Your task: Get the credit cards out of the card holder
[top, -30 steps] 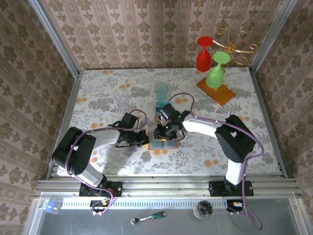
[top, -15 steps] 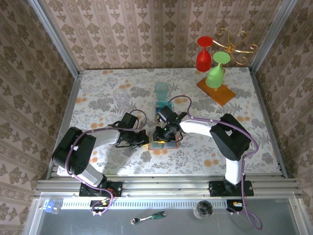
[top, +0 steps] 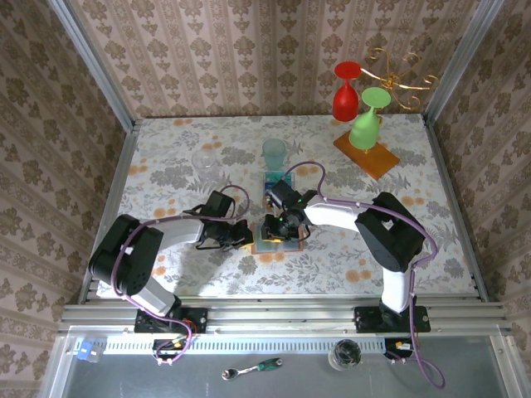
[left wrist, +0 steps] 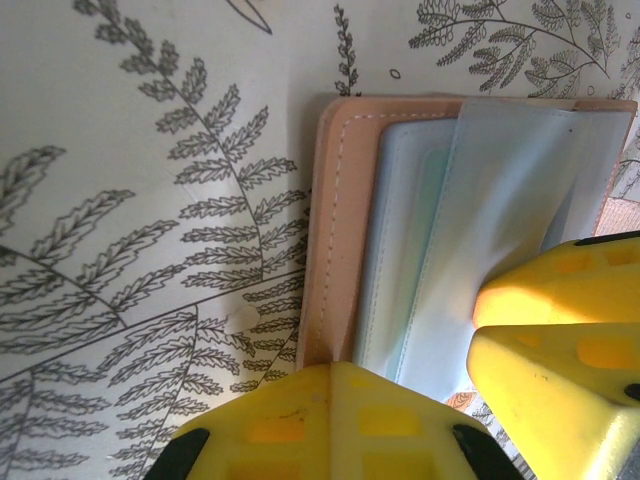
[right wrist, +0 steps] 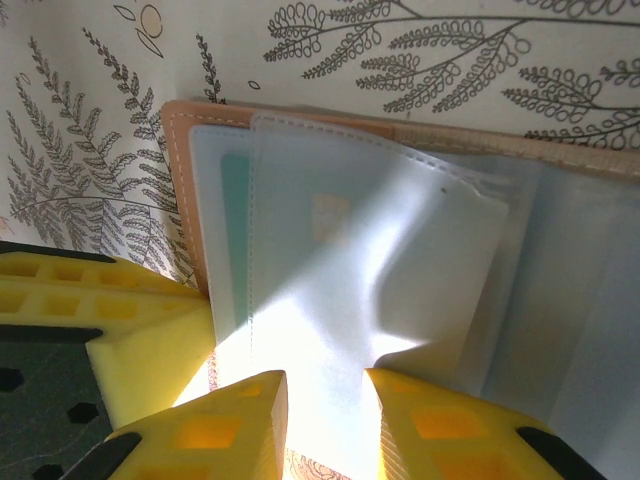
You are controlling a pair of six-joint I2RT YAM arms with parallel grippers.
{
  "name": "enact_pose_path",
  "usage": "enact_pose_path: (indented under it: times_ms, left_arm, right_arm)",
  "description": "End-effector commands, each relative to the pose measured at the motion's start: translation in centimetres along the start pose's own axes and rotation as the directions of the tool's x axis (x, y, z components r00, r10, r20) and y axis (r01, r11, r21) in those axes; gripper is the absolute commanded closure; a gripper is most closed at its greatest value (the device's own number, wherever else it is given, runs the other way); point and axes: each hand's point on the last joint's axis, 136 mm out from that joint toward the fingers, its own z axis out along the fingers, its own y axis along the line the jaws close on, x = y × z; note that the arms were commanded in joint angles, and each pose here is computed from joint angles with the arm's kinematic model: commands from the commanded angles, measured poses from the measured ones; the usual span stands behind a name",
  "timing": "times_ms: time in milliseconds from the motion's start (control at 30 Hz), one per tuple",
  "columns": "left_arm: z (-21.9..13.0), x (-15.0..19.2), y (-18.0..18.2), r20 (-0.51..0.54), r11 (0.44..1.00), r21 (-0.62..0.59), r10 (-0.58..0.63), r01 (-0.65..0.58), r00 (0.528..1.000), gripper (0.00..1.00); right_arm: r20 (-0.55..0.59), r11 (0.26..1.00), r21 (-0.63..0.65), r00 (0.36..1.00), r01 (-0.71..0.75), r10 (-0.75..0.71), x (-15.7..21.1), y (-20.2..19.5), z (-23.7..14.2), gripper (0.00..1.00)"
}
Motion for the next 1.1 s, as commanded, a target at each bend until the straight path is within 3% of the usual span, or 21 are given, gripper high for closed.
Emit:
enact_pose_path:
  times_ms: [0,600,933,1067]
  left_arm:
    - [0.3,0.4,1.7,-0.023,0.998,-0.067,-0.021,0.019,1.000,1.00]
    - [0.1,-0.2,1.4,-0.012,0.996,-0.081,-0.026,0.025,1.000,1.00]
    - [-2.2,-1.7,-1.9,0.076,1.000,-0.029,-0.001,0.003,0.997,1.00]
    - [-2.6,-2.0,-3.4,0.089,1.000,-0.006,0.016,-0.016,0.996,0.94]
  right_arm:
    - [0.009,1.000,0.024,1.000,0.004,-0.004,0.1,-0.8,-0.7,0.71]
    - [0.010,0.966,-0.251,0.998,0.055,-0.054,0.2,0.0,-1.0,0.73]
    - [0.017,0.945,-0.325,0.999,0.032,-0.028,0.2,-1.0,-0.9,0.75]
    - [0.016,0.943,-0.333,1.000,0.025,-0.020,0.2,-1.4,-0.9,0.75]
